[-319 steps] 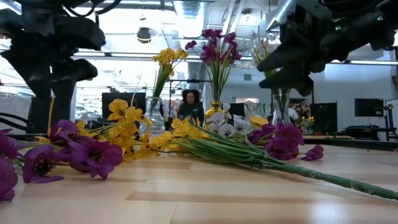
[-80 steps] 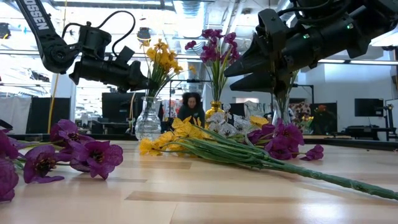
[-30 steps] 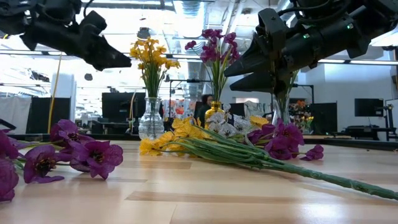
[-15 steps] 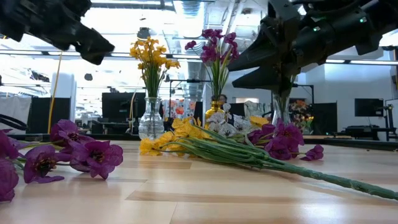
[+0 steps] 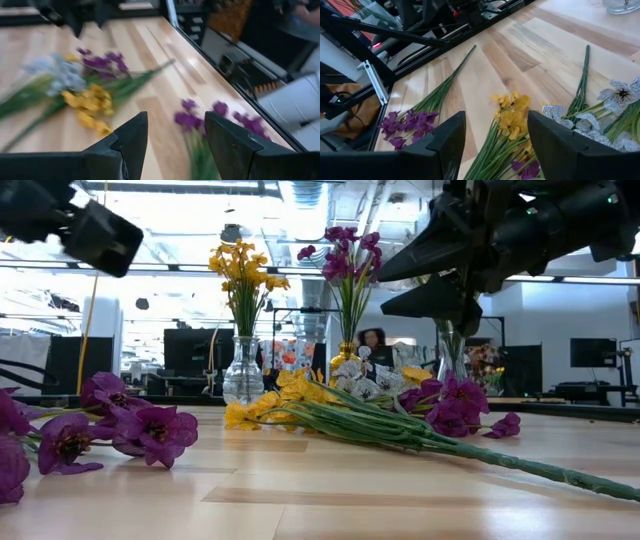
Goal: Sort flowers into vase by color
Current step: Put the left purple flowers into the yellow vase
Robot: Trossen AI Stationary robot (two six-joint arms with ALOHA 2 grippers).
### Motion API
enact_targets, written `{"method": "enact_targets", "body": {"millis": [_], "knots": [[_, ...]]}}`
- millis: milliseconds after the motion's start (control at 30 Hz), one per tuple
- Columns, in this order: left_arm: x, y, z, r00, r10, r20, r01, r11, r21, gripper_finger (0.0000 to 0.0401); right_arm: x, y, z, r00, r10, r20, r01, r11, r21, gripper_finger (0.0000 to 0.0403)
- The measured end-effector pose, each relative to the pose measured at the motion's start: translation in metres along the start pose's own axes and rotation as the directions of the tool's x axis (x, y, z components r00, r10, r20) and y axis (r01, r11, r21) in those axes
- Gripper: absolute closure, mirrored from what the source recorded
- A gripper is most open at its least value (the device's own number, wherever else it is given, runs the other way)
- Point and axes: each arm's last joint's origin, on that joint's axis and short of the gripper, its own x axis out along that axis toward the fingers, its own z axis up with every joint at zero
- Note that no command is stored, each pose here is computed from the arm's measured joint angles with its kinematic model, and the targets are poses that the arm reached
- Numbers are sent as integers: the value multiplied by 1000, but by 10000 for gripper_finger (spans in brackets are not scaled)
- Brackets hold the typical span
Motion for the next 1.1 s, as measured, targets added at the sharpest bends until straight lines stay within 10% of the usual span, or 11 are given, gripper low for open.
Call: {"method": "enact_targets", "body": {"millis": [833,1100], "knots": [[61,-46,-19,964,-123,-238,126,992,-3,184,0,0,0,1000,-3,3,3,1000,-3,162],[83,-53,-17,862,-96,-498,164,982,95,149,0,0,0,1000,-4,3,4,1000,-3,162]]}}
